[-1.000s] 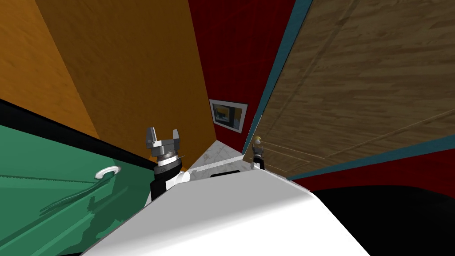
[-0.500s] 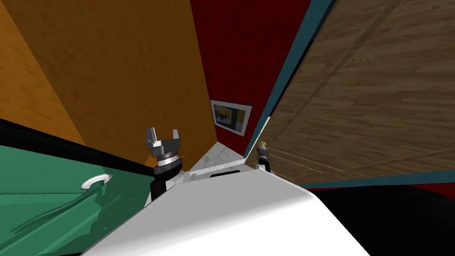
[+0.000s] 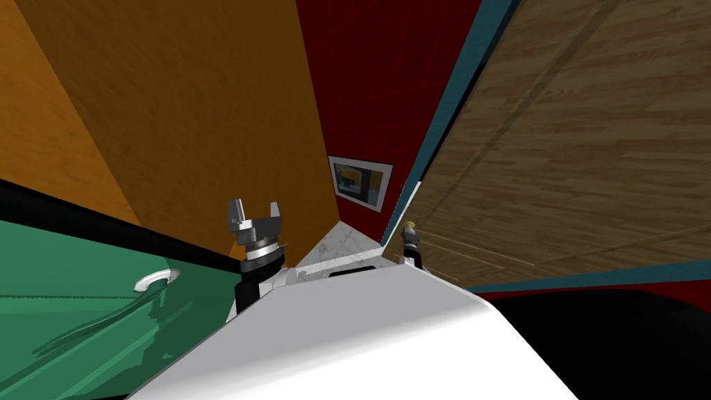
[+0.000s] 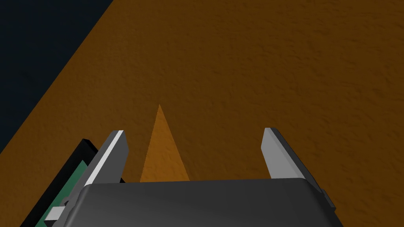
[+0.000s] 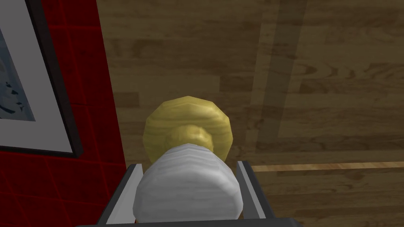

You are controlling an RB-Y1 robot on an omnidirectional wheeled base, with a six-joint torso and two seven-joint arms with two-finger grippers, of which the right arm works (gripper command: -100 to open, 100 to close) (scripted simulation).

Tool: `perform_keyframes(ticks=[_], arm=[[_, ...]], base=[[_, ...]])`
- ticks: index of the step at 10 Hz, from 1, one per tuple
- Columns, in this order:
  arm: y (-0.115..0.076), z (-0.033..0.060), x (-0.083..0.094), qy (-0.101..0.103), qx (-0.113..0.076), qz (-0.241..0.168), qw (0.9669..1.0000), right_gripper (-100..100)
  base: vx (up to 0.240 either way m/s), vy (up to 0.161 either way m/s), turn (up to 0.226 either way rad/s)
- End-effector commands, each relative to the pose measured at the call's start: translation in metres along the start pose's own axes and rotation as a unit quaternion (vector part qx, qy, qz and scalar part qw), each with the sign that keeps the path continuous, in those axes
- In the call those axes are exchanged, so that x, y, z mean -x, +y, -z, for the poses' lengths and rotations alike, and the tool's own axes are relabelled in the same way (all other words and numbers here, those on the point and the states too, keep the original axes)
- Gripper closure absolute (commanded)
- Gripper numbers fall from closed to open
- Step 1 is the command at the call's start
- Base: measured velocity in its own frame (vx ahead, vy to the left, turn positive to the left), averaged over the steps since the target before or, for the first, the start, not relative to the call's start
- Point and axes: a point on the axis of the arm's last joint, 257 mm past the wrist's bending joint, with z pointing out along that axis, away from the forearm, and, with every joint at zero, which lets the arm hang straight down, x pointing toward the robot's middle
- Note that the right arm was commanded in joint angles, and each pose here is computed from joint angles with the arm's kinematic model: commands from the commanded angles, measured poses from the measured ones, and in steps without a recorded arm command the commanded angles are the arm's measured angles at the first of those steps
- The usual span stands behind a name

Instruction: Pull the door open

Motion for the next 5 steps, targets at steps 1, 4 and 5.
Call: perform_keyframes(ticks=[1,4,5], arm=[[0.000,-0.0004,-0.001,0.002,0.000,-0.001,1.0000,100],[-0.012,0.0000,-0.002,0.001,-0.022,-0.004,0.9997,100],[-0.016,0.0001,-0.002,0.002,-0.030,-0.005,0.9995,100]], base=[[0.000,0.000,0.000],[-0.175,-0.014,0.074],[-0.198,0.034,0.061]])
